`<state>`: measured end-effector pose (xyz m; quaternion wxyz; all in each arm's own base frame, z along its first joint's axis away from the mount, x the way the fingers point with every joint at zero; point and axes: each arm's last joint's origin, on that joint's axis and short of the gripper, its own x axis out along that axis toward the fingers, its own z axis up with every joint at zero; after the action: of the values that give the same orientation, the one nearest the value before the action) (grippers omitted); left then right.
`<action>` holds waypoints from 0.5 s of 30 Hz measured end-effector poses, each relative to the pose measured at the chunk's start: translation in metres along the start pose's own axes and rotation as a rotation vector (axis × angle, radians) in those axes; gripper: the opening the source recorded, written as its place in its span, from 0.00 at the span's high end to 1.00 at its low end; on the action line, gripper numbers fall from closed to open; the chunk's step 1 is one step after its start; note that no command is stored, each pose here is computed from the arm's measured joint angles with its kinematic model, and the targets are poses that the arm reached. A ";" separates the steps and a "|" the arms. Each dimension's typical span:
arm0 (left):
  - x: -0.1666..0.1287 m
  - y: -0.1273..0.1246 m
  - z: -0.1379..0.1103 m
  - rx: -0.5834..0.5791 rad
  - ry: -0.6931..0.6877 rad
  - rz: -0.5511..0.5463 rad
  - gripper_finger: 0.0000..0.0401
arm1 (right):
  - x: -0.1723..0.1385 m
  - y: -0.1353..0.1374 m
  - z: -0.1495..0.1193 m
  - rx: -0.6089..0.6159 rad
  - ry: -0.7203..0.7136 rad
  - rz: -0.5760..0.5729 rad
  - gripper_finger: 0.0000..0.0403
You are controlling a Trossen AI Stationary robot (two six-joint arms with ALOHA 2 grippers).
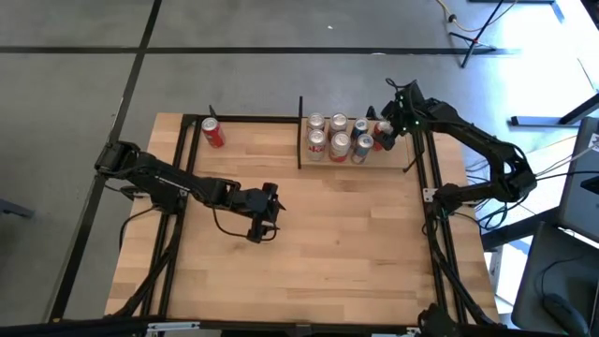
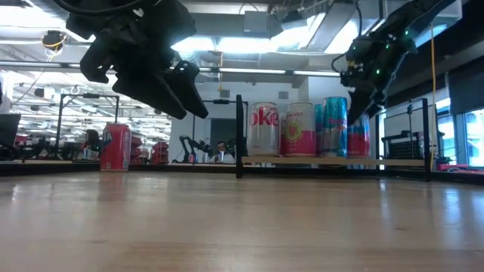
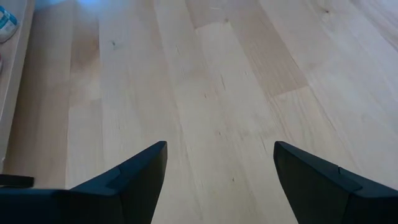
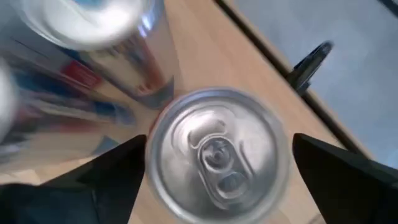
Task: Place canned beverage on shelf
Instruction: Put the bottom red soda can on the shelf, then put the red soda can on the shelf aligned with the other red soda can
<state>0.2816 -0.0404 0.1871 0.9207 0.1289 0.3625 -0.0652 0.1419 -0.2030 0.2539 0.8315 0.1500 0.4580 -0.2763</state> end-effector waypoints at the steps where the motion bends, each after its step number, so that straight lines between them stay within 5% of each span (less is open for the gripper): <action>1: 0.000 0.000 0.000 0.000 0.000 0.000 0.28 | -0.006 0.000 0.002 0.000 -0.008 -0.003 0.05; 10: 0.000 0.000 0.001 -0.104 -0.009 0.009 0.28 | -0.075 0.009 0.020 0.067 -0.103 0.000 0.25; 15: -0.001 0.005 0.009 -0.150 -0.048 0.123 0.28 | -0.103 0.034 0.033 0.047 -0.370 0.239 0.29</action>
<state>0.2875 -0.0381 0.1954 0.9385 0.0798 0.3355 0.0156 0.1406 -0.1597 0.3585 0.9244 0.1695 0.2702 -0.2092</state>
